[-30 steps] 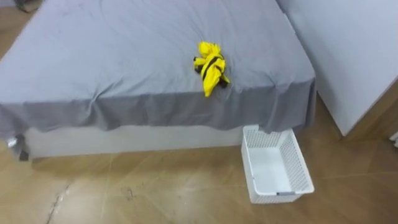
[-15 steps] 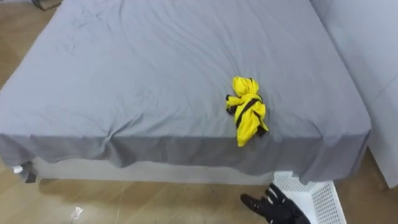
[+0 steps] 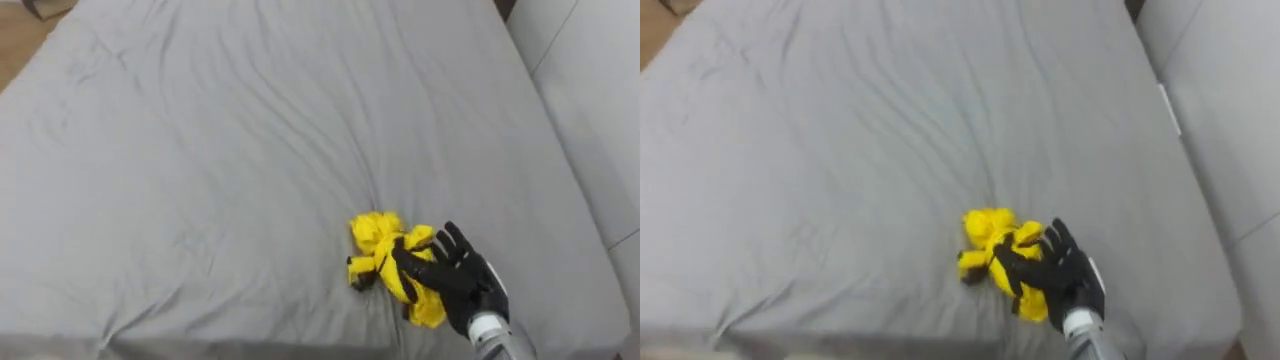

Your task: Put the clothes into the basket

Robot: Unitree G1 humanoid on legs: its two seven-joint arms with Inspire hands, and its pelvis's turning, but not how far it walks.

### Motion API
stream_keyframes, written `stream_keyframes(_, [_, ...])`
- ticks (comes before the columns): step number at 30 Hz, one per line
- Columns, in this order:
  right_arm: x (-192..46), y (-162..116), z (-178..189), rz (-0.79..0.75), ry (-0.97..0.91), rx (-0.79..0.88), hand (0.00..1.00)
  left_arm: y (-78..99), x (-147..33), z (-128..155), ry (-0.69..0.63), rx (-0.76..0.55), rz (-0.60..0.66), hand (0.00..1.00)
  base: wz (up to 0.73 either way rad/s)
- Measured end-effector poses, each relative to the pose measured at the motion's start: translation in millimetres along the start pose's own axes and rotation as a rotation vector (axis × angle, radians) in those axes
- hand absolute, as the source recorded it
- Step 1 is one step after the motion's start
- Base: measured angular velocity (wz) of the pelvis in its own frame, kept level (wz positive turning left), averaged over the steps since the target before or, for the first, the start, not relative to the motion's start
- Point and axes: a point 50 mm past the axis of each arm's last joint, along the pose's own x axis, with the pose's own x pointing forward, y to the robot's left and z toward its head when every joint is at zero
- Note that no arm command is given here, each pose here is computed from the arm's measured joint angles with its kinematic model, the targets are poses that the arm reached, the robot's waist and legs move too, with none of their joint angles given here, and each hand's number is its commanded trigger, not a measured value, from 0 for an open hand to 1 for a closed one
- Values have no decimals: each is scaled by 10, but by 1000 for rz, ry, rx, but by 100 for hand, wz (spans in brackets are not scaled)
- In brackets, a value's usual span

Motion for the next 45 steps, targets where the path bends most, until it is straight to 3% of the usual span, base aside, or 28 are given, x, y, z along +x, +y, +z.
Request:
stream_keyframes(4, [7,-1,79,1,-27,-5,0,5,8,27,-11,-14,6,0,-27])
stream_keyframes(8, [-41,17,100,2,-45,-6,0,-49,-32,-53,11,-153,24,0,-30])
stream_keyframes(21, [-26,25,154,13,-66,-86,0,-33,-13,-48,20,-135,10,0,5])
stream_keyframes(37, [-33,-183,-207,-74,122,-179,0,14,26,21,10,-138,23,0,-1])
stream_keyframes(45, [-124,-227,-297,-71,153,-248,0,135,54,61,5,-142,61,0,-3])
